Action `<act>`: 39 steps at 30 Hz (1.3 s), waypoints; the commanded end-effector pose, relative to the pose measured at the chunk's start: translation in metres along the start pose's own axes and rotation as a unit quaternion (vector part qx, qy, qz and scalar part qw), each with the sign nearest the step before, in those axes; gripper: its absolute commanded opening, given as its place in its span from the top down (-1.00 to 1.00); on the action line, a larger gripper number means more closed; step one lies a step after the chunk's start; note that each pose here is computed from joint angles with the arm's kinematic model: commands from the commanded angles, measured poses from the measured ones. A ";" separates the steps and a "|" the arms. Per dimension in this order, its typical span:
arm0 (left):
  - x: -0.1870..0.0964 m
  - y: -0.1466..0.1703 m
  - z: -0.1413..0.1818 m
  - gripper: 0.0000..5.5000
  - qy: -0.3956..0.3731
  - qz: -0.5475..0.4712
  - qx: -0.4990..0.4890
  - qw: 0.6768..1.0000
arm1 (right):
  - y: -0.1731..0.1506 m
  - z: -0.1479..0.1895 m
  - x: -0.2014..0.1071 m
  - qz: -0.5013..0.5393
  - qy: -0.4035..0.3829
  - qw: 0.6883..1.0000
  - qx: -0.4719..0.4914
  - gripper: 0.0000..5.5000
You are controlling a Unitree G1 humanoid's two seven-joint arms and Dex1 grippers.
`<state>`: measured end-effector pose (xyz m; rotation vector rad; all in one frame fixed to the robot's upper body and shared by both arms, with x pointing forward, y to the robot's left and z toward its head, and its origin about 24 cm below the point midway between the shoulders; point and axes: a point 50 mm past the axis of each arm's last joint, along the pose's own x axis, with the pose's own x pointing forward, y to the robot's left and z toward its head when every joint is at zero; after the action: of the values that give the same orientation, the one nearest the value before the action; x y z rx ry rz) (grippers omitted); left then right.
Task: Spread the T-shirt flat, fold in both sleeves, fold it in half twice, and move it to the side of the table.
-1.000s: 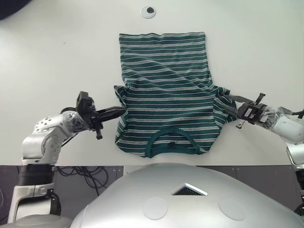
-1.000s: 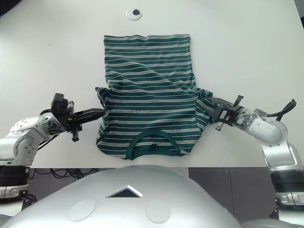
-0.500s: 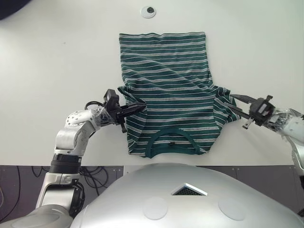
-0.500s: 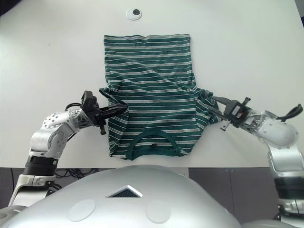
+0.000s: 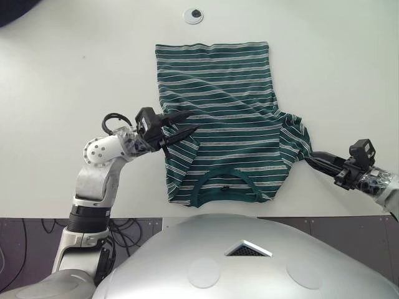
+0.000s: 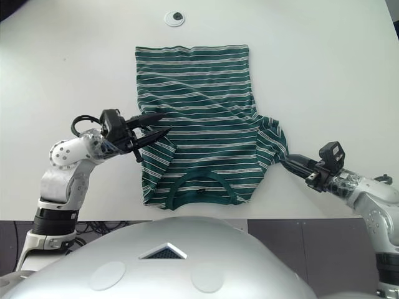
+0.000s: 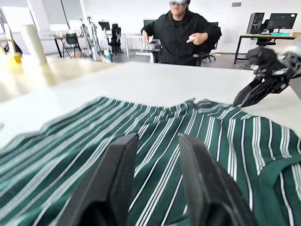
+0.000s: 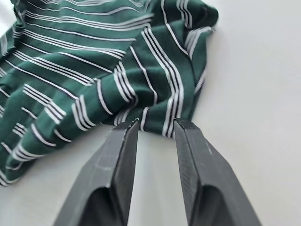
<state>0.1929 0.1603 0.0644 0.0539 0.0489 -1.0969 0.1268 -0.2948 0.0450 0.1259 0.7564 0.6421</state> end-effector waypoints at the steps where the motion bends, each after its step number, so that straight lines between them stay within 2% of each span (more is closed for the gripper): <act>1: -0.005 -0.002 0.000 0.45 0.003 0.004 0.011 1.000 | -0.001 -0.005 0.004 -0.006 0.004 1.000 0.028 0.51; 10: -0.008 -0.004 -0.009 0.45 0.003 0.012 0.009 1.000 | -0.002 -0.013 0.018 -0.010 0.020 0.999 0.034 0.51; 18: -0.007 -0.003 -0.012 0.45 0.003 0.009 0.010 1.000 | -0.010 -0.017 0.017 -0.024 0.022 0.999 0.025 0.51; 27: -0.004 -0.005 -0.010 0.44 -0.001 0.007 0.009 1.000 | -0.006 -0.021 0.023 -0.005 0.032 0.999 -0.001 0.99; 31: -0.004 -0.005 -0.008 0.44 -0.001 0.006 0.012 1.000 | -0.008 -0.024 0.025 -0.012 0.032 0.999 -0.003 0.99; 36: -0.003 -0.004 -0.008 0.44 0.000 0.006 0.014 1.000 | -0.010 -0.013 0.011 0.000 0.000 1.000 0.006 0.99; 39: -0.002 -0.004 -0.007 0.44 -0.002 0.006 0.013 1.000 | -0.010 0.007 -0.006 0.013 -0.056 0.998 0.017 0.99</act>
<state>0.1867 0.1615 0.0550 0.0556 0.0291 -1.0815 0.1318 -0.3003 0.0365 0.1653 0.7087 0.6502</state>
